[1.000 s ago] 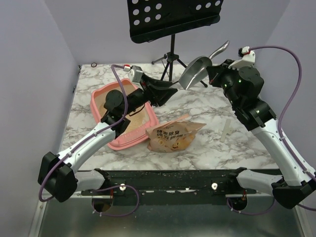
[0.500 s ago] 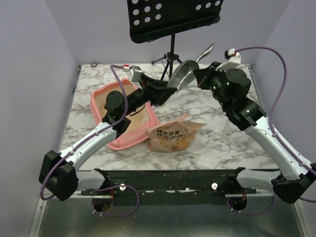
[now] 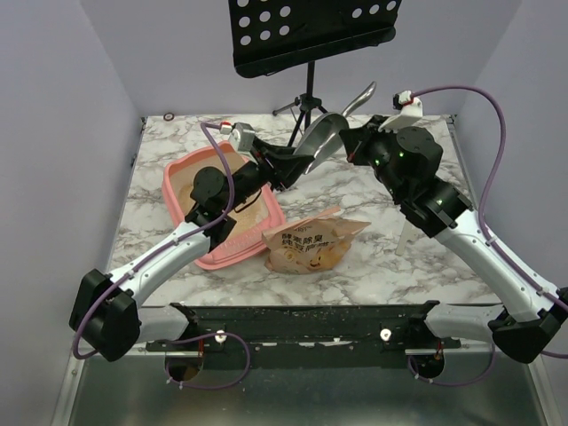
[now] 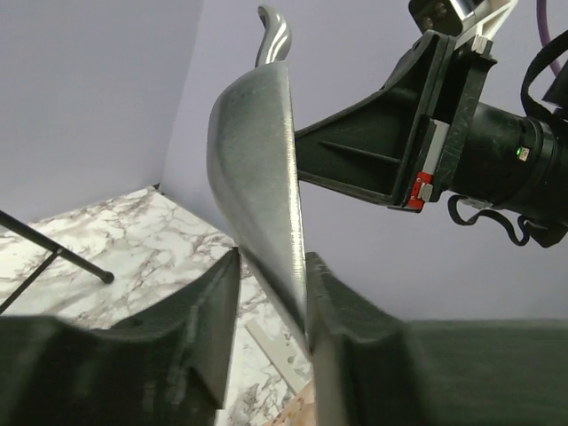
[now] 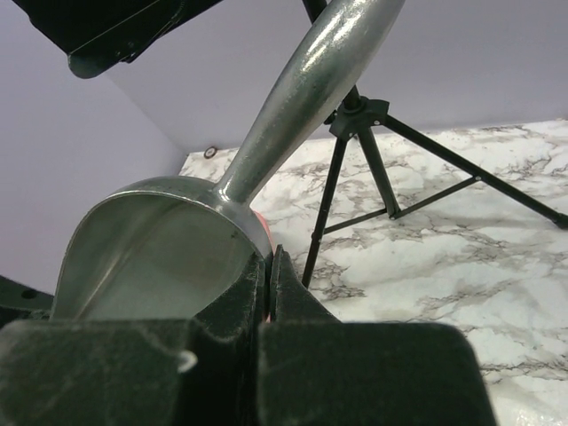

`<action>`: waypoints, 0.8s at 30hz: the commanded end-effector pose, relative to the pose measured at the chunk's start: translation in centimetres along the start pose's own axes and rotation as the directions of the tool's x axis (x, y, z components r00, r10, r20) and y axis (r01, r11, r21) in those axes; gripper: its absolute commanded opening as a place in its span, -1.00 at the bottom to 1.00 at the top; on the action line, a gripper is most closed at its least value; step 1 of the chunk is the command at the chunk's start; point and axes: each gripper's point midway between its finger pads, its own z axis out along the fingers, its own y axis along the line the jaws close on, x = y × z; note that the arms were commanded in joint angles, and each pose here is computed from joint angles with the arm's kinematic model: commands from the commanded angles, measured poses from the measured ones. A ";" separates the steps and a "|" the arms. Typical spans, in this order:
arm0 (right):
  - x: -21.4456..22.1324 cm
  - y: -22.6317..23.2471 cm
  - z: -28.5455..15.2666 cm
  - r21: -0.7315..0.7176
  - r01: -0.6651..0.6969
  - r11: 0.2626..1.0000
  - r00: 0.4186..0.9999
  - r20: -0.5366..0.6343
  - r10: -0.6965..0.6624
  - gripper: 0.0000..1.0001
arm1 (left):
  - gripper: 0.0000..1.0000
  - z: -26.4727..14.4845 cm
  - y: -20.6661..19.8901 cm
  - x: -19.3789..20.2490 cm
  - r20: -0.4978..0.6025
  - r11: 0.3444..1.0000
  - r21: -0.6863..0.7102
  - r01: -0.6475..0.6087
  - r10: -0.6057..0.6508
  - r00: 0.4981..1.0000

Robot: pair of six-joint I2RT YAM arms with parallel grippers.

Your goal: Fill the litter box with clean litter

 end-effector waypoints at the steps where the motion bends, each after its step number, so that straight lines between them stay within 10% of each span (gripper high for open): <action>1: -2.2 1.7 -1.1 -0.074 -0.029 0.997 0.997 0.065 0.034 -0.99 | -0.41 -0.4 0.9 -1.1 0.038 0.995 -0.072 -0.064 0.066 0.997; 5: -2.0 2.4 -2.2 -0.125 -0.031 0.992 0.999 0.039 0.036 -0.99 | -1.00 -0.3 0.9 -1.2 0.025 0.990 -0.104 -0.093 0.096 0.995; 14: -3.1 0.3 -6.5 -0.105 0.152 0.983 0.988 0.034 -0.149 0.26 | -1.00 -1.4 -0.6 -2.9 -0.153 0.967 -0.165 -0.197 0.172 0.973; 24: -1.8 -3.9 -11.9 -0.054 0.326 0.944 0.945 -0.016 -0.328 0.43 | -1.00 -6.7 -3.7 -1.1 -0.419 0.974 -0.108 -0.199 0.137 0.898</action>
